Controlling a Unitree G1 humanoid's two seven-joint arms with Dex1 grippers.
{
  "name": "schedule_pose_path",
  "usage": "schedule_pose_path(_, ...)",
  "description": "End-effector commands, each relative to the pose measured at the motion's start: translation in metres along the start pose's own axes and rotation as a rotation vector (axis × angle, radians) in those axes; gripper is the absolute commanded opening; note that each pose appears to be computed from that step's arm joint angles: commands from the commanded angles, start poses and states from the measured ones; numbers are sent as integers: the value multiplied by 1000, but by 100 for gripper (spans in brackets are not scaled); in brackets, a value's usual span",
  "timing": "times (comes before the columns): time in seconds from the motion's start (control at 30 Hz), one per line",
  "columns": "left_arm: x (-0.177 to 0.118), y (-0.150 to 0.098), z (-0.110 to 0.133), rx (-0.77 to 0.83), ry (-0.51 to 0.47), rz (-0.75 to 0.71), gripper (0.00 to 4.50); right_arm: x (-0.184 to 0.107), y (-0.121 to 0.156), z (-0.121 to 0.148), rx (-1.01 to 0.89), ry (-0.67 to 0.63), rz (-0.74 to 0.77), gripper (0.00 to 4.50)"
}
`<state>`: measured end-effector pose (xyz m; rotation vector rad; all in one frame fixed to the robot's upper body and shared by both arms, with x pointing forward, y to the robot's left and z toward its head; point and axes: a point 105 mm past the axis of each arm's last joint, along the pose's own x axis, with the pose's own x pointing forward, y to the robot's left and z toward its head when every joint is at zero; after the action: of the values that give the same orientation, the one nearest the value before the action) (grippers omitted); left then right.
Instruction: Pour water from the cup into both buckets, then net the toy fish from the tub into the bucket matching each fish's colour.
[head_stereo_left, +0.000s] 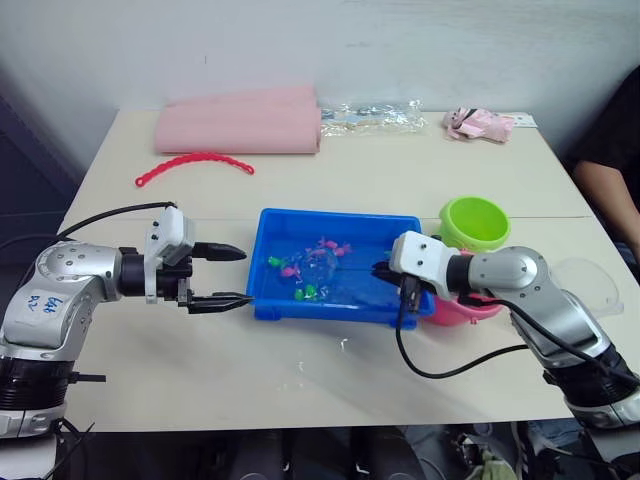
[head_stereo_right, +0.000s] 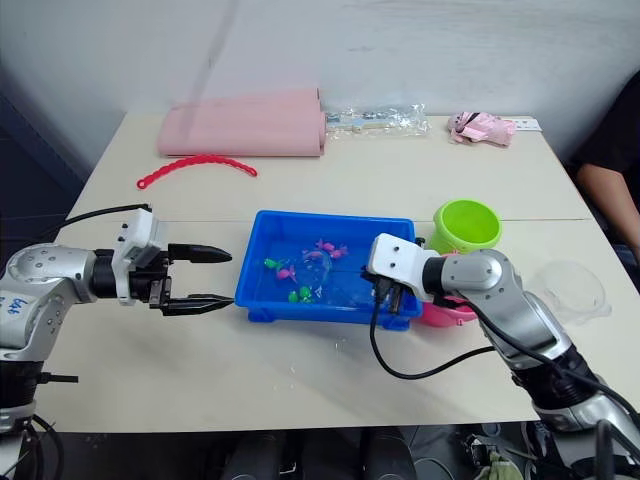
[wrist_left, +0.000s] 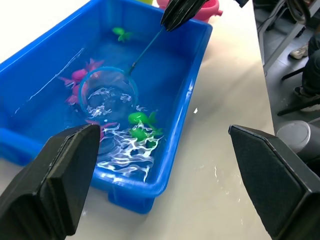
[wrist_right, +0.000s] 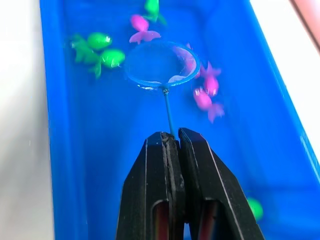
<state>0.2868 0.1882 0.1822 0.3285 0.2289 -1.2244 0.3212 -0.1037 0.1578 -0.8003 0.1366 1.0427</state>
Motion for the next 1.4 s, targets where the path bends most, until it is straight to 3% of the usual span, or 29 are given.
schedule_pose_path(0.03, -12, 7, 8, 47, 6, 39, 447, 4, -1, 9, -35, -25, -2, 0)
schedule_pose_path(0.63, -33, 15, 1, 45, 73, 67, 447, 24, 9, 27, -16, -93, 59, 0)
schedule_pose_path(1.17, -21, 8, 12, 98, 75, 14, 447, 43, 14, 24, -10, -86, 62, 0)
schedule_pose_path(1.4, -21, 15, 16, 115, 79, 9, 447, 39, 14, 35, 94, -143, 73, 0)
